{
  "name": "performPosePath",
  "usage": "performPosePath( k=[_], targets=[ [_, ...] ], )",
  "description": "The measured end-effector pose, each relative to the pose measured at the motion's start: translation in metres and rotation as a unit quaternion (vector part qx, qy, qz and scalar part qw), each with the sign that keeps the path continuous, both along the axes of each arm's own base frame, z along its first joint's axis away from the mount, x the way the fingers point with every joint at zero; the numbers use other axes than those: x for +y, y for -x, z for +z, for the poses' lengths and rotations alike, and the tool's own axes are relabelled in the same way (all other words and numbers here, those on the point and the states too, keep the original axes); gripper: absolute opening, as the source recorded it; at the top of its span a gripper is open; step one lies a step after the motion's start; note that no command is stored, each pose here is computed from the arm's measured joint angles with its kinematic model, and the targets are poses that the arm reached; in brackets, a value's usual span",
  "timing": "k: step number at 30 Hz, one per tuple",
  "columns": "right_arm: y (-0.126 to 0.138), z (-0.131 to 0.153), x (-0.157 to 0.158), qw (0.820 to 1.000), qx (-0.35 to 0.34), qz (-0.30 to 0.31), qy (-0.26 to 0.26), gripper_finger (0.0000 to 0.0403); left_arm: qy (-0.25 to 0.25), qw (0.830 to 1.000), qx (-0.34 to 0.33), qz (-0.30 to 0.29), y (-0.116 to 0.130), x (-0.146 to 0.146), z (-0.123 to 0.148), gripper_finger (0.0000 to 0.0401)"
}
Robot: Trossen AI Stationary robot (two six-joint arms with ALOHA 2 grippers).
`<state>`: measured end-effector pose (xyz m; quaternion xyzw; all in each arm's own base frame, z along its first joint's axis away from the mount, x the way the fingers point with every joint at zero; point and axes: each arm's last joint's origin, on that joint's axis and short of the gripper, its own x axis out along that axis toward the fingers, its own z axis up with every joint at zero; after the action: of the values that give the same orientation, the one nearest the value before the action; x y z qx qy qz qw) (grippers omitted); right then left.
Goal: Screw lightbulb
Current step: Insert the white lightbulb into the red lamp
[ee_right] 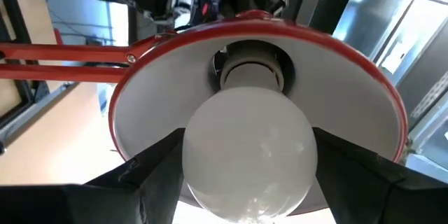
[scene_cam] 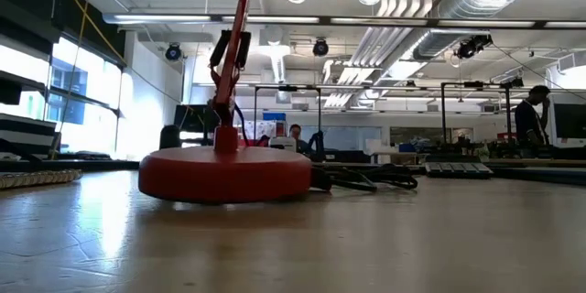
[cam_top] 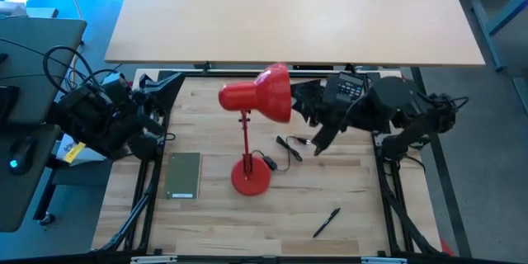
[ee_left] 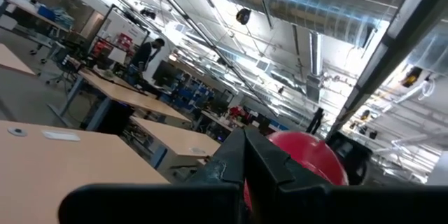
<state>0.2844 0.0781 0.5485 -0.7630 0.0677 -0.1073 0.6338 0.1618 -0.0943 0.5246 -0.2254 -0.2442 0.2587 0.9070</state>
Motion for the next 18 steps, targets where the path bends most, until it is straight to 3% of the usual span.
performPosePath(
  k=[13, 18],
  targets=[
    [-0.005, -0.001, -0.025, 0.999, 0.012, -0.045, 0.018, 0.0273, -0.008, 1.0, 0.009, -0.017, 0.003, -0.007, -0.001, 0.0],
    [-0.005, -0.003, -0.025, 0.999, 0.013, -0.041, -0.012, 0.0273, -0.021, 0.999, 0.021, -0.011, 0.003, -0.007, -0.001, 0.0]
  ],
)
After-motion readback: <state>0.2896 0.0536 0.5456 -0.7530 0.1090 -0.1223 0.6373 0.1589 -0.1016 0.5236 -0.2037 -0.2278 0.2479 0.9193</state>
